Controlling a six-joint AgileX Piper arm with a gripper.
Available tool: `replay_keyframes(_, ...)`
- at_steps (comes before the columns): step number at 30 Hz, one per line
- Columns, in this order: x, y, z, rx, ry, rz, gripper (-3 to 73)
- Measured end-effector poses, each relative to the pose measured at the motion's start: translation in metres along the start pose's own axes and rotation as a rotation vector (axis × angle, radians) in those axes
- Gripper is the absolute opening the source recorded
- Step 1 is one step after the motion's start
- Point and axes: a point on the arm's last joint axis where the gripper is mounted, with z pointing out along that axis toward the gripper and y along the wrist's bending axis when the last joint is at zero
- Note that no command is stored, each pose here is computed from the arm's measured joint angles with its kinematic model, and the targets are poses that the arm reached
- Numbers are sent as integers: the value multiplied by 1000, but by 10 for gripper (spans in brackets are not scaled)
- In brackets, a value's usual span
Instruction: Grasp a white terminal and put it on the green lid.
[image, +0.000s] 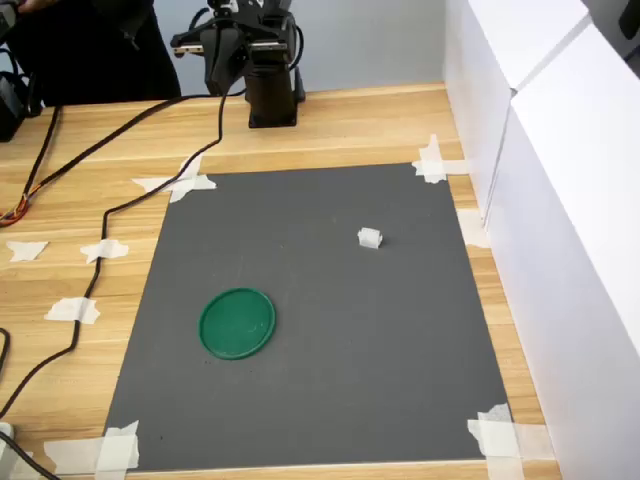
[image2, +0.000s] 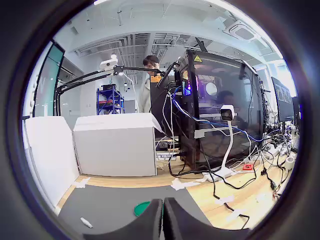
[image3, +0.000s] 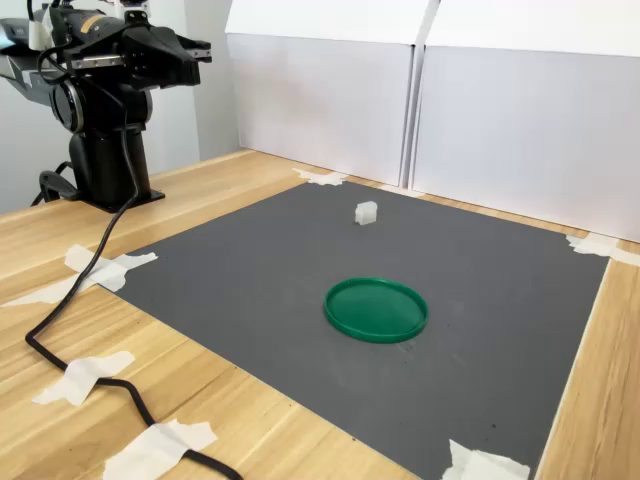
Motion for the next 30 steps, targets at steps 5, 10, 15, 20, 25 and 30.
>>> replay_keyframes(5,0,0,0,0,0,0,-16)
replay_keyframes(10,0,0,0,0,0,0,-16)
replay_keyframes(15,0,0,0,0,0,0,-16)
replay_keyframes(20,-1,0,0,-1,-11,0,-16)
replay_keyframes(25,-2,0,0,-2,-19,0,-16)
replay_keyframes(30,-2,0,0,-2,-20,0,-16)
